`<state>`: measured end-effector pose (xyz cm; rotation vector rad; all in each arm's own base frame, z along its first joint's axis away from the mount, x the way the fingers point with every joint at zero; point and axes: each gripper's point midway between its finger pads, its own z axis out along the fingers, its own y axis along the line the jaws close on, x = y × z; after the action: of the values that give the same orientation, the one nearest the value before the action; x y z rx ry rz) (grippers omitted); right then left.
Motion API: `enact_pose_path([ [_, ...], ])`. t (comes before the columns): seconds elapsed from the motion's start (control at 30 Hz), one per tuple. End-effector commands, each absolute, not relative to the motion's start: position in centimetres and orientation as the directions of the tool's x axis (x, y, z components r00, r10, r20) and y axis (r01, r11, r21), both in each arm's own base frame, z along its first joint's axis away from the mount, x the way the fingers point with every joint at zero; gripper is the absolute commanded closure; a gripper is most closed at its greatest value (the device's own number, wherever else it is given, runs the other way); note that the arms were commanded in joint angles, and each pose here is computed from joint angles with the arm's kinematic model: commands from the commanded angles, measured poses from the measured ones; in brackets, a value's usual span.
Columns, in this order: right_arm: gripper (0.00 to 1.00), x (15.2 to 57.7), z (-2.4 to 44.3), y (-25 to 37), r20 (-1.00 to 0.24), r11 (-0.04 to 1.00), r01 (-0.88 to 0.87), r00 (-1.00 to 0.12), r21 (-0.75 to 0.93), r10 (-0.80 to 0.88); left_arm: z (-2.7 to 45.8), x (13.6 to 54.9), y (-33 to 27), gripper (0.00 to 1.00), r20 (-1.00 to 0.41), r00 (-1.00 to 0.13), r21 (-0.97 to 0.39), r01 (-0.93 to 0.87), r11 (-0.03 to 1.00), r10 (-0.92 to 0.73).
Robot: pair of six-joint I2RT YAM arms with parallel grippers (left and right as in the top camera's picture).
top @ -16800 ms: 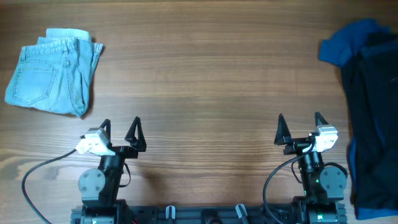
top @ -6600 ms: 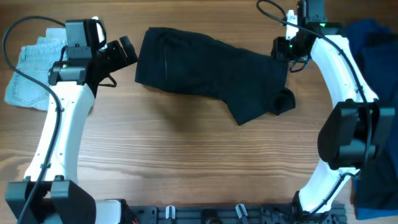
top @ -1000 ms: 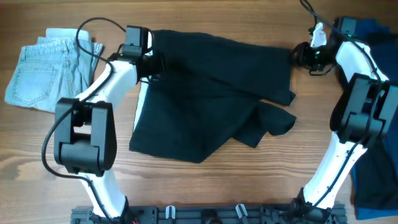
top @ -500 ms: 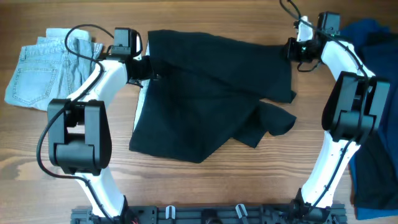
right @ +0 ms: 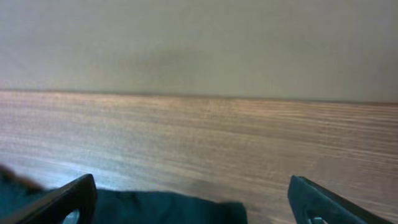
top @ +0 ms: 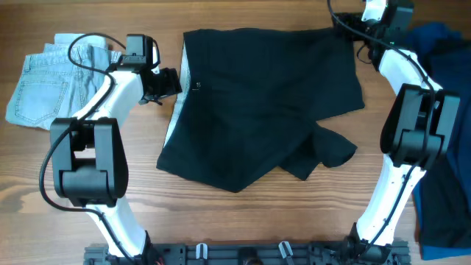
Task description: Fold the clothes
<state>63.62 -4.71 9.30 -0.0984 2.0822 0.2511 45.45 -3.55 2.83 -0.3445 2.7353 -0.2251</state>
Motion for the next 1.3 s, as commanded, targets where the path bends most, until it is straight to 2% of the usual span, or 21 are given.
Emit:
enact_pose_path([
  [0.0, 0.01, 63.7, 10.6, -5.1, -0.851, 0.974, -0.130, -0.517, 0.186, 0.093, 5.5, 47.1, -3.6, 0.21, -0.398, -0.877, -0.234, -0.187, 0.954, -0.270],
  [0.1, 0.00, 60.5, 11.7, -4.8, -0.776, 0.975, -0.120, -0.627, 0.185, 0.070, 7.3, 47.6, -6.8, 0.32, -0.405, -0.895, -0.366, -0.030, 0.930, -0.188],
  [0.13, 0.00, 58.6, 11.5, -4.6, -0.720, 0.975, -0.106, -0.690, 0.198, 0.071, 7.7, 47.3, -7.9, 0.39, -0.413, -0.901, -0.400, 0.051, 0.915, -0.130],
  [0.2, 0.00, 55.3, 10.3, -4.1, -0.602, 0.970, -0.066, -0.793, 0.232, 0.090, 7.6, 47.3, -8.1, 0.56, -0.420, -0.902, -0.397, 0.080, 0.914, -0.103],
  [0.23, 0.01, 53.3, 9.1, -3.8, -0.521, 0.966, -0.042, -0.848, 0.254, 0.100, 7.3, 47.2, -8.3, 0.57, -0.413, -0.905, -0.406, 0.082, 0.910, -0.102],
  [0.37, 0.00, 51.1, 7.7, -4.1, -0.426, 0.972, 0.004, -0.898, 0.236, 0.108, 5.2, 47.1, -10.3, 0.50, -0.389, -0.919, -0.439, 0.130, 0.889, -0.058],
  [0.57, 0.00, 50.3, 7.3, -4.0, -0.392, 0.970, 0.013, -0.913, 0.243, 0.111, 1.7, 46.4, -11.0, 0.49, -0.321, -0.946, -0.443, 0.111, 0.889, -0.042],
  [0.7, 0.01, 50.1, 7.2, -3.9, -0.382, 0.970, 0.016, -0.918, 0.244, 0.111, 1.3, 46.3, -11.2, 0.50, -0.310, -0.950, -0.455, 0.110, 0.884, -0.041],
  [0.8, 0.01, 47.8, 8.2, -3.5, -0.315, 0.967, 0.032, -0.942, 0.254, 0.114, 2.0, 46.0, -11.0, 0.39, -0.307, -0.951, -0.460, 0.106, 0.882, -0.046],
  [0.87, 0.01, 45.4, 10.6, -3.1, -0.277, 0.965, 0.043, -0.954, 0.257, 0.117, 4.0, 45.8, -10.9, 0.32, -0.324, -0.945, -0.459, 0.113, 0.881, -0.048],
  [0.97, 0.00, 43.3, 16.5, -2.9, -0.341, 0.967, 0.057, -0.929, 0.249, 0.143, 9.7, 44.9, -10.8, 0.17, -0.390, -0.919, -0.454, 0.144, 0.879, -0.050],
  [1.0, 0.00, 42.5, 18.0, -3.1, -0.355, 0.969, 0.075, -0.921, 0.234, 0.157, 11.8, 44.4, -10.8, 0.05, -0.417, -0.907, -0.451, 0.158, 0.879, -0.051],
  [1.03, 0.00, 41.4, 19.7, -3.6, -0.373, 0.974, 0.105, -0.911, 0.201, 0.175, 13.1, 44.1, -10.6, 0.00, -0.435, -0.899, -0.438, 0.160, 0.885, -0.052],
  [1.1, 0.00, 39.4, 24.0, -4.6, -0.455, 0.975, 0.163, -0.864, 0.149, 0.214, 16.2, 43.8, -9.6, 0.00, -0.501, -0.863, -0.385, 0.163, 0.908, -0.058],
  [1.27, 0.00, 37.4, 28.3, -4.2, -0.550, 0.979, 0.146, -0.810, 0.145, 0.203, 17.0, 43.8, -9.2, 0.00, -0.523, -0.850, -0.362, 0.158, 0.919, -0.059],
])
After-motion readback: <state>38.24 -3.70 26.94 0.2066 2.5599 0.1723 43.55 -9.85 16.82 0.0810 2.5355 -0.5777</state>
